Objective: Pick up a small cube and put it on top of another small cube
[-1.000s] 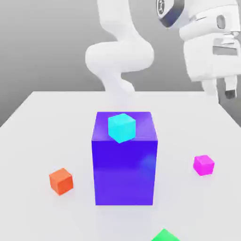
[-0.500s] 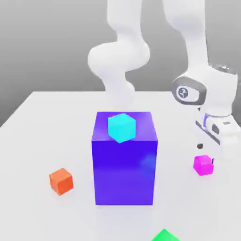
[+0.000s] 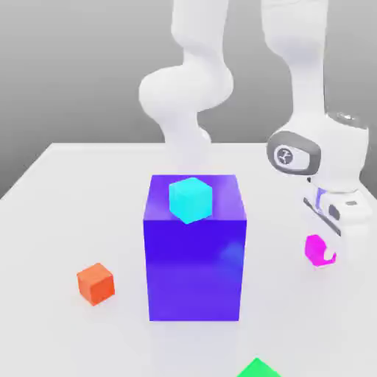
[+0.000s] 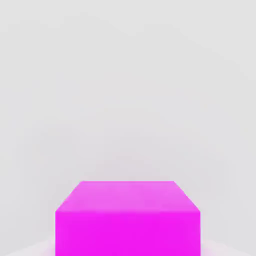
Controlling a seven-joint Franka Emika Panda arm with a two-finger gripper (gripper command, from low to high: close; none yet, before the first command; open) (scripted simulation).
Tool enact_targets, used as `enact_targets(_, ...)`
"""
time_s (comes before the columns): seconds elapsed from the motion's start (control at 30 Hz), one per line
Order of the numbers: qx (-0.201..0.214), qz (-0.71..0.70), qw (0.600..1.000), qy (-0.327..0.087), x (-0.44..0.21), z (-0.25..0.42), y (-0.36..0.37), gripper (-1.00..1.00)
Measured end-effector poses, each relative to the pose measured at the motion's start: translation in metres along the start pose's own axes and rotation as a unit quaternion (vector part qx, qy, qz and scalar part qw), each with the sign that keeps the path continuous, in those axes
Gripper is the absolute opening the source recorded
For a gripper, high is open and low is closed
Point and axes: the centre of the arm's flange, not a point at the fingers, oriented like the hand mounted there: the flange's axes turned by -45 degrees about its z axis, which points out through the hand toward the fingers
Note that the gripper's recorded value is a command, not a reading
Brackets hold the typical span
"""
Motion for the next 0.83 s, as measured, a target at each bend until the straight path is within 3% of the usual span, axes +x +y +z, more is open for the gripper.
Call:
enact_targets(0.3,0.002,0.191,0.982,0.002,-0.075,-0.036,0.133,-1.00)
enact_targets(0.57,0.001,0.388,0.922,0.002,-0.226,-0.063,0.244,-1.00)
enact_targets(0.7,0.001,0.410,0.912,0.001,-0.248,-0.019,0.254,-1.00)
enact_targets(0.73,0.001,0.411,0.912,0.001,-0.249,-0.008,0.253,1.00)
enact_targets(0.83,0.001,0.411,0.912,0.001,-0.249,-0.008,0.253,1.00)
